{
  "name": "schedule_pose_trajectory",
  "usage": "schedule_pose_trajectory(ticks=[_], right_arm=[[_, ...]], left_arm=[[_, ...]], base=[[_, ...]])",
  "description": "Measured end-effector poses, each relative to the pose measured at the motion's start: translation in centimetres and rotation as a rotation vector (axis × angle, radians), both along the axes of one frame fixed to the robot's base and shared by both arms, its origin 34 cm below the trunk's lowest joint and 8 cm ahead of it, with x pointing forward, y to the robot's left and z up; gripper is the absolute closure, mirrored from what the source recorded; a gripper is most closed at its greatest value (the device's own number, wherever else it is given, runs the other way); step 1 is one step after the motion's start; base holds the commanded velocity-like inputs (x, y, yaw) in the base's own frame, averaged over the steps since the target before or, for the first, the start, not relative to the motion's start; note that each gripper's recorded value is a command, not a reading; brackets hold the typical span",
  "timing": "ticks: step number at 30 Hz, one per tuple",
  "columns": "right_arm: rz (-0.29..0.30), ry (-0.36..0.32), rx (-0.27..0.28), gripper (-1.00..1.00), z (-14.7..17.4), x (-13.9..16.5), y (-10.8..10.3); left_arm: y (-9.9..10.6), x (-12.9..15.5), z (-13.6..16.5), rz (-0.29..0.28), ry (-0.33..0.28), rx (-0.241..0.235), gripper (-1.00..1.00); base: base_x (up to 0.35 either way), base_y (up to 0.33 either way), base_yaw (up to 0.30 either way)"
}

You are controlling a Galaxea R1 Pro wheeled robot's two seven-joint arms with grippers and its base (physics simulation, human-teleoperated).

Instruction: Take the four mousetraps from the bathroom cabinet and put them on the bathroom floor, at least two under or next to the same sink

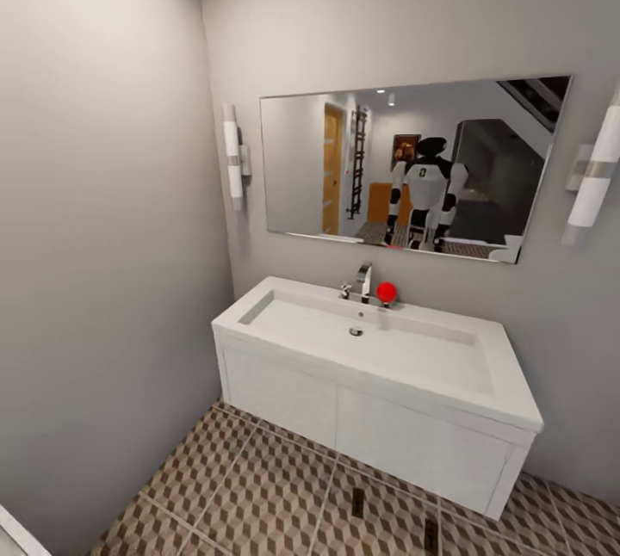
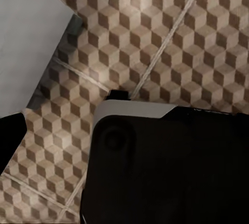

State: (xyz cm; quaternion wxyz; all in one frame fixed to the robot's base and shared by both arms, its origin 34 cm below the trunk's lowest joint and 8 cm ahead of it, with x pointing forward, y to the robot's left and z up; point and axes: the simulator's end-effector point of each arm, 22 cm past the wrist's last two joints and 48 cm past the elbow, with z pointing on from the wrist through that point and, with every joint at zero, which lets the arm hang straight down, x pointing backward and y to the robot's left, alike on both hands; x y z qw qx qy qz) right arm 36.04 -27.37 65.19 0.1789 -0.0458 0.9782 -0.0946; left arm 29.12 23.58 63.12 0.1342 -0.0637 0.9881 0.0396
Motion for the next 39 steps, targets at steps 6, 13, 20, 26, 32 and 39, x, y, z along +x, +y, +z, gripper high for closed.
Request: schedule_pose_trajectory(ticks=[6,13,20,26,32,39], right_arm=[[0.008,0.028,0.021,-1.0,-0.7,-2.2,1.8],[0.016,0.048,0.04,-1.0,-1.1,-3.8,3.4],[0.018,0.051,0.046,-1.0,-1.1,-4.3,3.8],[0.018,0.05,0.046,-1.0,-1.1,-4.3,3.9],[0.017,0.048,0.044,-1.0,-1.1,-4.2,3.9],[0.017,0.045,0.043,-1.0,-1.0,-4.2,3.8]], left_arm=[[0.2,-0.7,-0.1,0.055,0.006,-0.012,-1.0],[0.2,-0.9,-0.1,0.081,0.004,-0.017,-1.0],[0.1,-0.8,-0.1,0.087,-0.004,-0.019,-1.0],[0.1,-0.7,0.0,0.087,-0.008,-0.02,-1.0],[0.1,-0.6,0.0,0.087,-0.01,-0.02,-1.0],[0.1,-0.6,0.0,0.089,-0.008,-0.021,-1.0]], base=[[0.0,0.0,0.259],[0.0,0.0,0.259],[0.0,0.0,0.259],[0.0,0.0,0.155],[0.0,0.0,0.043],[0.0,0.0,0.011]])
